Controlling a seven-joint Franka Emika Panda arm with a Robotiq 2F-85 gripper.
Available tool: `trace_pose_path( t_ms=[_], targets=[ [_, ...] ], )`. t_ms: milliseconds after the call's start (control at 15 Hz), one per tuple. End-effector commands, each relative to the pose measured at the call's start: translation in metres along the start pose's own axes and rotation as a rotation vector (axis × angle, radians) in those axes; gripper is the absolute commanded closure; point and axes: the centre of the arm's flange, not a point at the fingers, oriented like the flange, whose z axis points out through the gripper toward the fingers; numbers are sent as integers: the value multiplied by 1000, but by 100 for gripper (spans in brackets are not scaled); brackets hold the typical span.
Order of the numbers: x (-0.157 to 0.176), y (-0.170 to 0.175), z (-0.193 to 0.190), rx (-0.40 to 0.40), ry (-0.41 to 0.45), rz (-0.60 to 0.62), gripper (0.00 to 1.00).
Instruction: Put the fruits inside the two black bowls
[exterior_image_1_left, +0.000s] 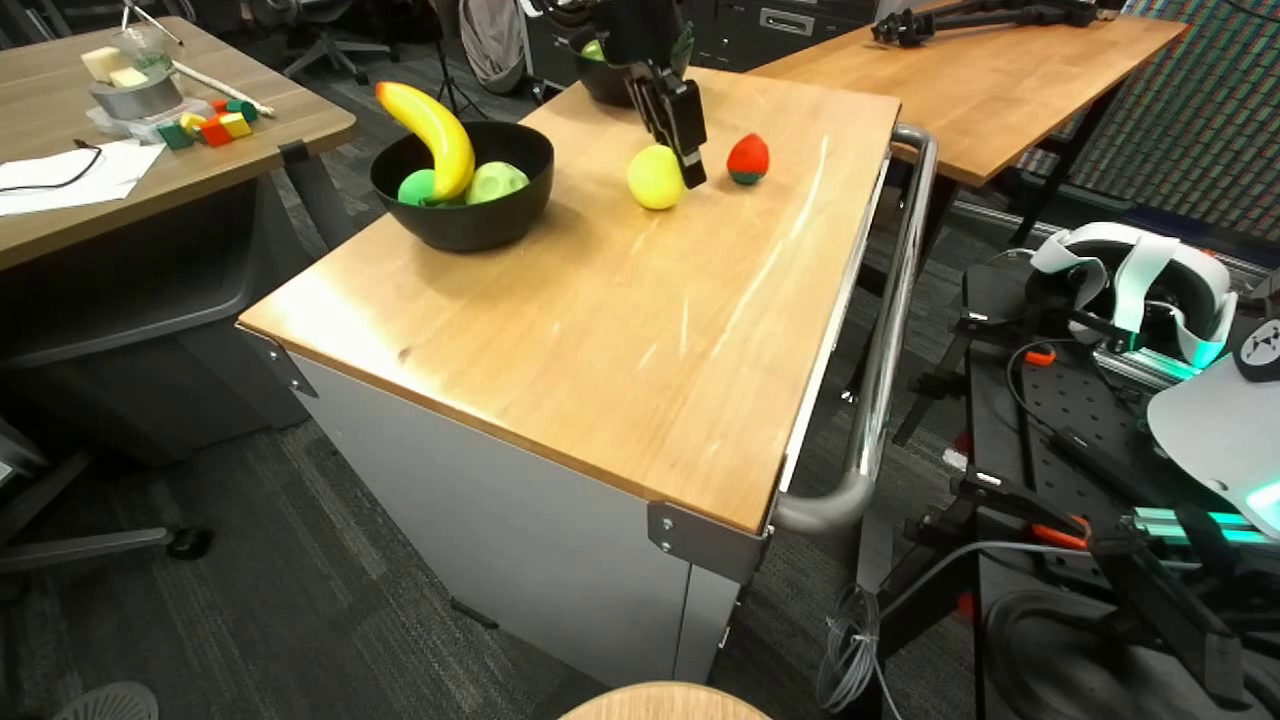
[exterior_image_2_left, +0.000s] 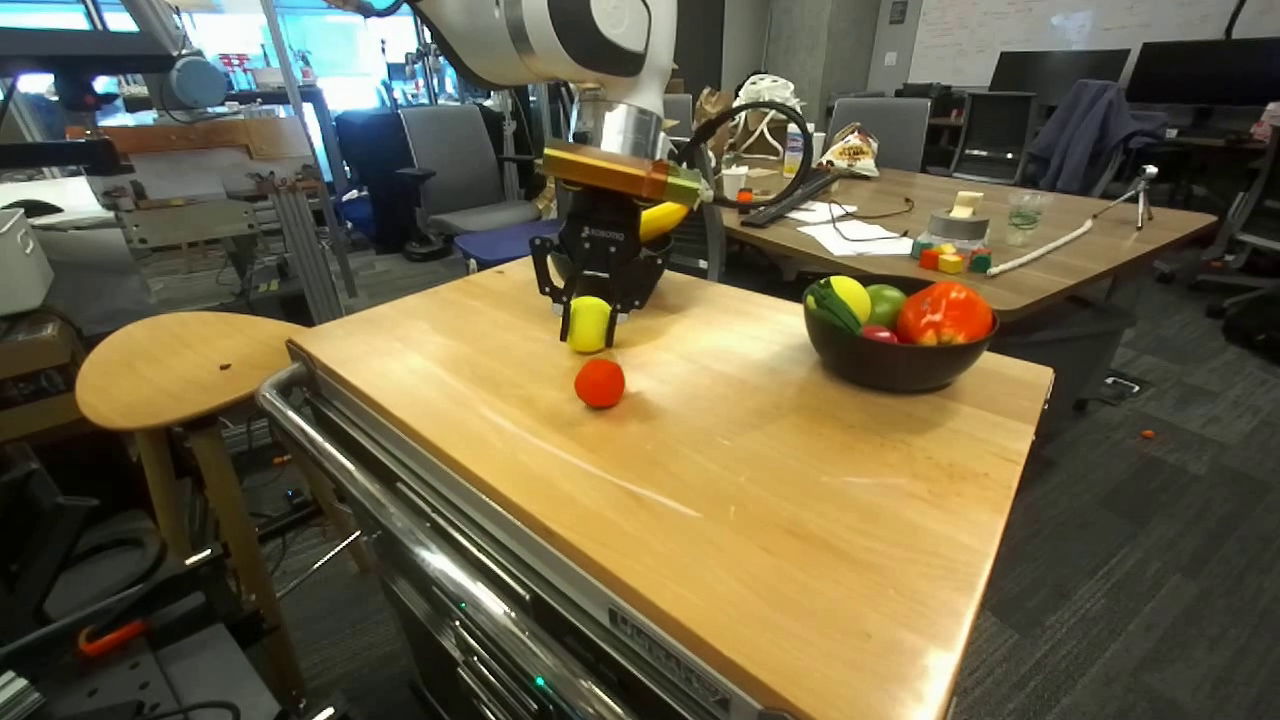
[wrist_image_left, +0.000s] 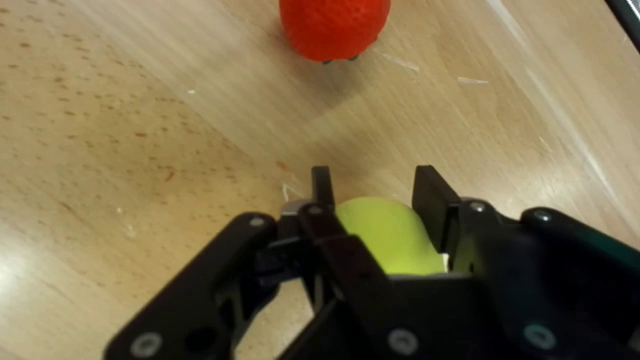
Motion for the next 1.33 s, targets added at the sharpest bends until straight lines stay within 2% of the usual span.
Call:
trace_pose_path(
  t_ms=[0, 133, 200, 267, 333, 400, 667, 867, 933, 1267],
  targets=[
    [-9, -13, -17, -29, 35, -16, 85],
    [-9, -18, -31, -40, 53, -21, 99],
    [-10, -19, -35, -49, 53, -19, 88],
    [-10, -19, -39, -63, 50, -11, 64],
    [-11, -20, -42, -65, 50, -8, 64],
    [-11, -19, -45, -68, 55, -5, 59],
    [-9, -19, -47, -75, 72, -5, 27],
    [9, -12, -44, -115, 119, 7, 5],
    [15, -10, -43, -132, 142, 10, 1],
    [57, -8, -36, -210, 229, 41, 0]
  ],
)
